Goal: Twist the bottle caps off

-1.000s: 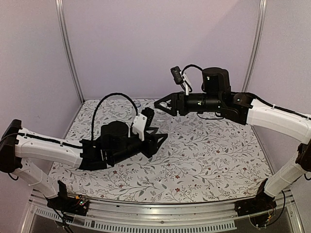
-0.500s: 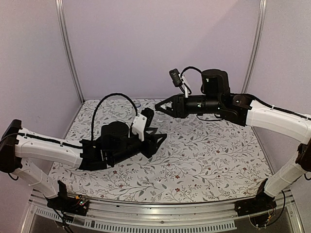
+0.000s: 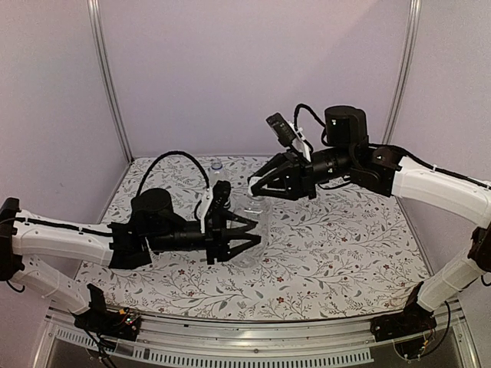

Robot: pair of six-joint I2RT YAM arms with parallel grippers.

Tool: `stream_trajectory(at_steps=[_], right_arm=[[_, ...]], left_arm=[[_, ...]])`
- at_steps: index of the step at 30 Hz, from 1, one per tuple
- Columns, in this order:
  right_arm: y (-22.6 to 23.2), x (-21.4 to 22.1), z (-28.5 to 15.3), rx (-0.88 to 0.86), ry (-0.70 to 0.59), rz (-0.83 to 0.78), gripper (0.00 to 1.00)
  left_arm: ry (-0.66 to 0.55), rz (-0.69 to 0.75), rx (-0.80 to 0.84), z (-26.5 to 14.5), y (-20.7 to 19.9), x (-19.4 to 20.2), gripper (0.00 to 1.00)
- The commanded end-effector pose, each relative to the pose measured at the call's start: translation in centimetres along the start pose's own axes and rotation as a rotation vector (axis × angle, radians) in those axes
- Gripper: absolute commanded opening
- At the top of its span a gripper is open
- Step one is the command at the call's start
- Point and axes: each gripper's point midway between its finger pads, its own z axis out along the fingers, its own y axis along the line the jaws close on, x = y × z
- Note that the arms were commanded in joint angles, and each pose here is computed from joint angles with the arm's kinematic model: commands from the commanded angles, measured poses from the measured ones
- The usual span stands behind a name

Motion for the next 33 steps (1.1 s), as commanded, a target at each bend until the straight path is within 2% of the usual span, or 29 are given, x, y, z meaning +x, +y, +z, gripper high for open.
stream_trajectory(at_steps=[1,7,12,15,17,18,22,26,33], right_arm=[[4.6,-0.3,-0.9,-0.281,0.001,-0.164,0.00],[5.1,-0.1,-1.0,-0.372,0.009,-0.166,0.06],[3.8,-0.2,-0.9,-0.313,0.009,-0.135,0.14],[2.5,-0.6,-1.1,-0.220,-0.002,-0.122,0.34],[1.9,-0.9,-1.4,-0.159,-0.011,-0.090,0.59],[1.7,-1.0,-1.5,-0.134,-0.016,-0.086,0.68],[1.1,-2.6,-2.4,-0.007,-0.058,-0.056,0.91],[-0.9,-4.3,-3.7,0.186,-0.124,0.016,0.97],[-4.3,-5.6,-5.5,0.444,-0.229,0.159,0.98]], left_arm=[[-0.104,0.029,0.411,-2.7,-6.6,-2.9,0.35],[-0.099,0.015,0.458,-2.7,-7.0,-2.8,0.34],[-0.092,0.008,0.414,-2.1,-6.2,-2.5,0.34],[-0.085,0.006,0.332,-1.7,-4.9,-2.2,0.34],[-0.078,-0.003,0.257,-1.3,-3.7,-2.1,0.34],[-0.074,-0.009,0.219,-1.2,-3.1,-2.1,0.34],[-0.048,-0.025,0.045,-0.3,-0.3,-1.6,0.34],[-0.037,-0.012,-0.128,0.3,1.9,-1.2,0.34],[-0.018,0.023,-0.350,1.3,4.0,-0.9,0.35]])
